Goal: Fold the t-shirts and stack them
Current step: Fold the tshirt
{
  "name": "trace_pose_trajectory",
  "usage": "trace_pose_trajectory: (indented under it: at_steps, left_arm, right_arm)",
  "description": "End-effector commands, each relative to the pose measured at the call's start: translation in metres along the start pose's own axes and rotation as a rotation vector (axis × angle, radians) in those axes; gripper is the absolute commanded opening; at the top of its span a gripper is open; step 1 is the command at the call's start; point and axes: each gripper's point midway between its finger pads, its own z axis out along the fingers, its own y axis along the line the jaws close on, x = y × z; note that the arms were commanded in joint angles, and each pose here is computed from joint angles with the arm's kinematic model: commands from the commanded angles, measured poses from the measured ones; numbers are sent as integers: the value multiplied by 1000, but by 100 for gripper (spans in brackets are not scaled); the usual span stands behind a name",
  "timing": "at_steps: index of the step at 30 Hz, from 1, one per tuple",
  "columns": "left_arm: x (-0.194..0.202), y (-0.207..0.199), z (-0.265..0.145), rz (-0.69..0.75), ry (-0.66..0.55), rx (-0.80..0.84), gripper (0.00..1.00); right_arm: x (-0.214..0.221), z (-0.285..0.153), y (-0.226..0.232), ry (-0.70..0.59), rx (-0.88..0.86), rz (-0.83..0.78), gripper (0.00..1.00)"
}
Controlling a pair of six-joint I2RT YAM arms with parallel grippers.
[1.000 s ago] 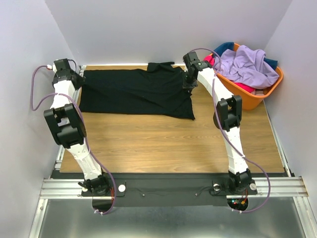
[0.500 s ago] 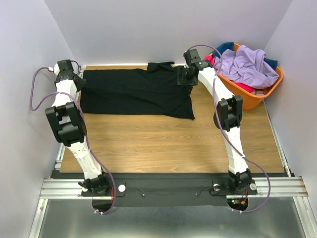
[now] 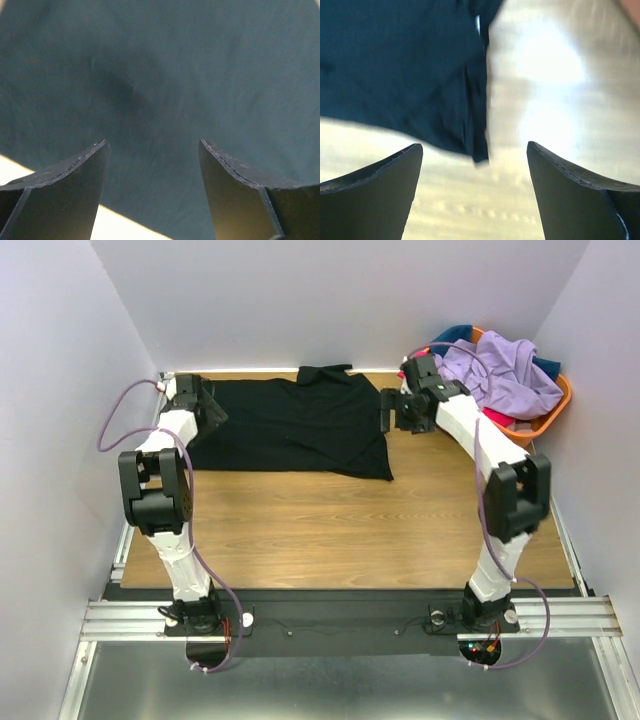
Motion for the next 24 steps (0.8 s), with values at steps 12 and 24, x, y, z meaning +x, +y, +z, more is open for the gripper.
trace_pose_trajectory:
  at_steps: [12, 24]
  left_arm:
    - [49, 53, -5, -19, 50, -78, 84]
    - [64, 73, -8, -5, 70, -125, 85]
  right_arm:
    - [65, 5, 22, 49, -184, -42, 81]
    - [83, 48, 3, 99, -69, -44, 63]
